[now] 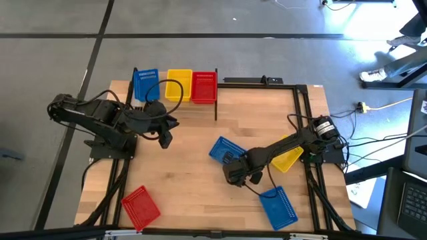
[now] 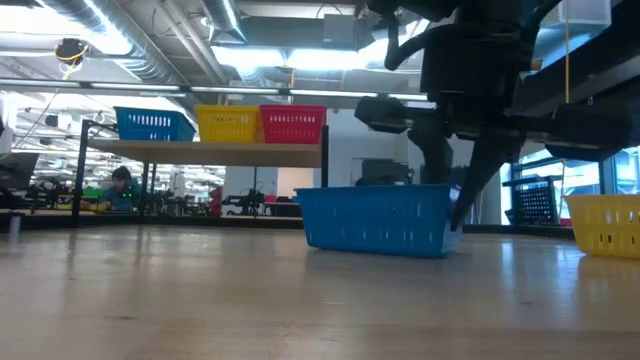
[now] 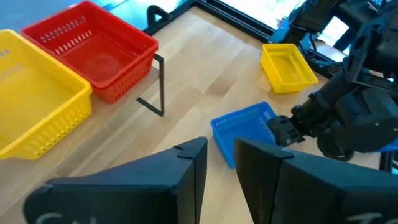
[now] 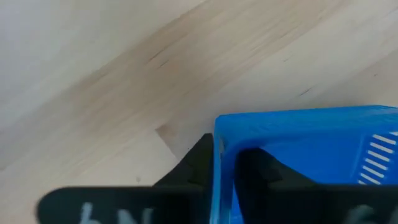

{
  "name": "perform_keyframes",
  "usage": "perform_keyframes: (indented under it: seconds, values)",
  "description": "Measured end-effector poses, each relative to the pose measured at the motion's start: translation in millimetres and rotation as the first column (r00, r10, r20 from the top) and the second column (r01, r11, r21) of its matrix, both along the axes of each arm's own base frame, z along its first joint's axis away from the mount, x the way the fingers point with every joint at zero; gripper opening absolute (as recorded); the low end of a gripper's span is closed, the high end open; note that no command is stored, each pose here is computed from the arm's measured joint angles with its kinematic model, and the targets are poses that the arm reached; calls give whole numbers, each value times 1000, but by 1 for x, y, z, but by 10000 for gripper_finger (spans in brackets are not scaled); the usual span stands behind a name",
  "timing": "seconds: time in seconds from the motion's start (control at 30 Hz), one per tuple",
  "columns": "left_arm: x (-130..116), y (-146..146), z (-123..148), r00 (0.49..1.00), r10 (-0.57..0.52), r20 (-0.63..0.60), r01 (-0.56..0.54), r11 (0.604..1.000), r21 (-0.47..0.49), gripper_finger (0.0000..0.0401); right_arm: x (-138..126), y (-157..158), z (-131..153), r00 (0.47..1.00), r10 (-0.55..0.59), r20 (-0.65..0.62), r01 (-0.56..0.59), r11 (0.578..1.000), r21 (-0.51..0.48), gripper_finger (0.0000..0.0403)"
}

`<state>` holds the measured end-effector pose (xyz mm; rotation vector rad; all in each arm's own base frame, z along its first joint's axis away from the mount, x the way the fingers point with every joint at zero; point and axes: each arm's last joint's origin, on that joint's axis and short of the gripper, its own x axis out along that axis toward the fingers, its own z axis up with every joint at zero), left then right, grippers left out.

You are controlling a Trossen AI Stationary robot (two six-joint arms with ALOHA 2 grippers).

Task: Stack baskets on shelf by color
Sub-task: Stack the top blue bin on top of the blue bin on the shelf

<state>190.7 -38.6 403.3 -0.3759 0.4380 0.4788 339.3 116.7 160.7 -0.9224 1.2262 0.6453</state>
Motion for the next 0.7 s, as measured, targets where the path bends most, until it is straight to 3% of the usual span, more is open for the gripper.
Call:
perform_keyframes:
  seconds: [0.17, 0.3, 0.4, 0.53, 0.7]
  values:
    - [0, -1, 0, 999, -35, -7, 35, 999, -26, 71, 1, 0, 1, 1000, 23, 6, -23, 999, -26, 99]
    - [0, -1, -1, 1000, -21, 0, 21, 999, -50, 71, 4, 0, 18, 1000, 14, -19, -15, 998, -54, 109]
    - [-1, -1, -3, 1000, -18, -25, 17, 999, -47, 71, 6, 2, 36, 998, -38, -58, 36, 999, -25, 107]
    - [-2, 0, -4, 999, 29, -16, -31, 993, -116, 71, 5, 3, 57, 986, -116, -120, 118, 993, 10, 102]
    - [12, -5, -13, 997, 70, -39, -75, 983, -164, 71, 3, 3, 81, 958, -243, -153, 247, 969, 10, 102]
